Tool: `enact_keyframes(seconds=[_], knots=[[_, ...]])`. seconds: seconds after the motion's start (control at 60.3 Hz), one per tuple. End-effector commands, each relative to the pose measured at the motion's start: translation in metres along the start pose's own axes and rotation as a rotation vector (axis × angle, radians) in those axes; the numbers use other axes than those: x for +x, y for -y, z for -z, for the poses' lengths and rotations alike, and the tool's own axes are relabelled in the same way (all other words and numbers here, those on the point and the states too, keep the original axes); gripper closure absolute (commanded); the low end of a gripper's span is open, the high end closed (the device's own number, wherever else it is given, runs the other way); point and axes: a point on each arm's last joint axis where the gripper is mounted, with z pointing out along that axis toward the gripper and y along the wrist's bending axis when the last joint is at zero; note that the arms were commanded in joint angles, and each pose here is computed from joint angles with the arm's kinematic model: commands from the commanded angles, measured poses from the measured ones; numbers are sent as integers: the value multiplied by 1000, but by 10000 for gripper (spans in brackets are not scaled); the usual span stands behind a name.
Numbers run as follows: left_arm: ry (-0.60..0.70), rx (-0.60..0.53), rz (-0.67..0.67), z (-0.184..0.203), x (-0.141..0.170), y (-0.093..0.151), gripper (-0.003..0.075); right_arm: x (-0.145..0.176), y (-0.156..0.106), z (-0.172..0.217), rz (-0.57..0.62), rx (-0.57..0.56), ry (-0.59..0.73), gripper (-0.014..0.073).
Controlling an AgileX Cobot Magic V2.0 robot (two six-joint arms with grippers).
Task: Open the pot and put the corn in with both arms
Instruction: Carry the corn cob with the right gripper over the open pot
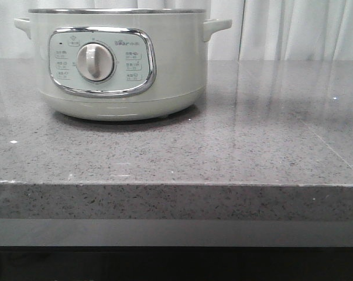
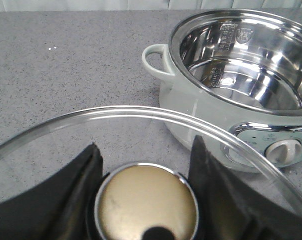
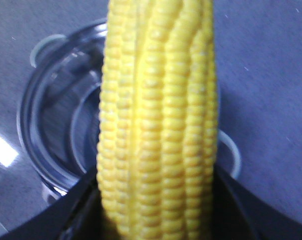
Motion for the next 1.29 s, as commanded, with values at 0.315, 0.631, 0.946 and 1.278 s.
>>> enact_keyframes(seconds=[0.315, 0.631, 0.946, 1.278], knots=[[185, 9, 11, 10, -23, 1, 426, -20, -32, -47, 67, -83, 241, 304], [185, 9, 11, 10, -23, 1, 426, 1, -20, -104, 91, -62, 122, 304], [185, 9, 11, 10, -23, 1, 426, 10, -16, -121, 92, -61, 71, 146], [185, 9, 11, 10, -23, 1, 426, 7, -18, -116, 94, -62, 82, 64]])
